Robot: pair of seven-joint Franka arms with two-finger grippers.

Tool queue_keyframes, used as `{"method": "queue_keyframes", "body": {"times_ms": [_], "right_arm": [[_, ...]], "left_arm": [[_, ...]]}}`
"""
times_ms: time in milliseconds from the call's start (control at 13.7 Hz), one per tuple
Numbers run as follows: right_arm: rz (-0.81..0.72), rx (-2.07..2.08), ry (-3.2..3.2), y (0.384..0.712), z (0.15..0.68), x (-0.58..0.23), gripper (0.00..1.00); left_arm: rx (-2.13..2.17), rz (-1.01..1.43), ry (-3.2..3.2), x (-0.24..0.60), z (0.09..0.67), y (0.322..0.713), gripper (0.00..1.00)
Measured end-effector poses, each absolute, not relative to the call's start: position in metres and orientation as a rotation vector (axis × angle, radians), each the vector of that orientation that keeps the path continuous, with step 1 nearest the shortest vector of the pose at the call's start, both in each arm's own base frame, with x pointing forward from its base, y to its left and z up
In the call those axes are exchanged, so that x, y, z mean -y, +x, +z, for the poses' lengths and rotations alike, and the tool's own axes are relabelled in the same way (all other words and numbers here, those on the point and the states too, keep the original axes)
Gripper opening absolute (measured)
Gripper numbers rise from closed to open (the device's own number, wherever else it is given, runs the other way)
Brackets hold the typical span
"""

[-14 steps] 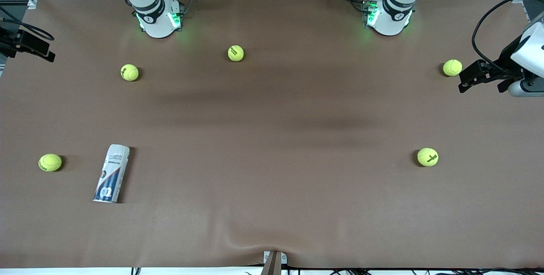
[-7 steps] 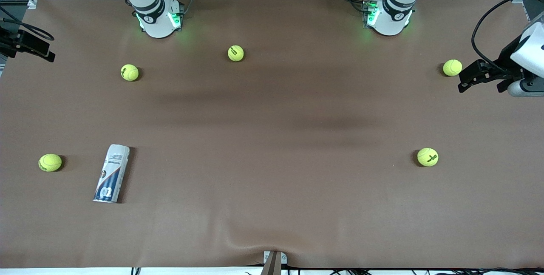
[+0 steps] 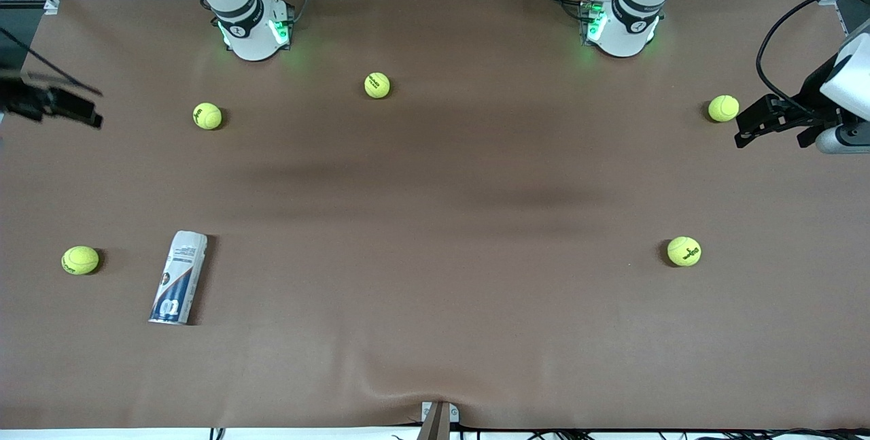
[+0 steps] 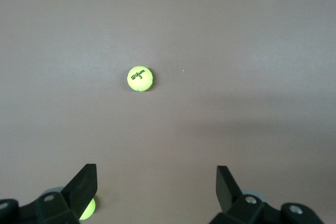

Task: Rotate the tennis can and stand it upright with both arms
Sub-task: 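Reach the right gripper down to the lying Wilson can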

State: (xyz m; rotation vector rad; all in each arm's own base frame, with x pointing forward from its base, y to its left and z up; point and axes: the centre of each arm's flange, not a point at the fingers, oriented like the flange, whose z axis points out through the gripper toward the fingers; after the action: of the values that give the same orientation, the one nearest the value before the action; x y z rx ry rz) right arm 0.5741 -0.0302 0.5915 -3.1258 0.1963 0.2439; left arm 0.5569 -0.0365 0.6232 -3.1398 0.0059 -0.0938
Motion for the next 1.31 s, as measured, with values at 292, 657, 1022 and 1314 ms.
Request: {"method": "queue_keyframes", "body": {"times_ms": [292, 657, 1022, 1314], "right_arm": [[0.308, -0.104, -3.167, 0.644, 0.461, 0.042, 1.00], [0.190, 0.007, -3.174, 0.692, 0.365, 0.068, 1.00], [0.115, 0.070, -3.171, 0.711, 0.281, 0.083, 1.00], [0.141, 0.055, -3.144, 0.712, 0.227, 0.083, 1.00]], "left_arm": [[-0.004, -0.102, -3.140, 0.036, 0.626, 0.557, 1.00], [-0.001, -0.103, -3.140, 0.035, 0.626, 0.557, 1.00], [-0.001, -0.103, -3.140, 0.035, 0.626, 0.557, 1.00], [0.000, -0.103, -3.140, 0.034, 0.626, 0.557, 1.00]]}}
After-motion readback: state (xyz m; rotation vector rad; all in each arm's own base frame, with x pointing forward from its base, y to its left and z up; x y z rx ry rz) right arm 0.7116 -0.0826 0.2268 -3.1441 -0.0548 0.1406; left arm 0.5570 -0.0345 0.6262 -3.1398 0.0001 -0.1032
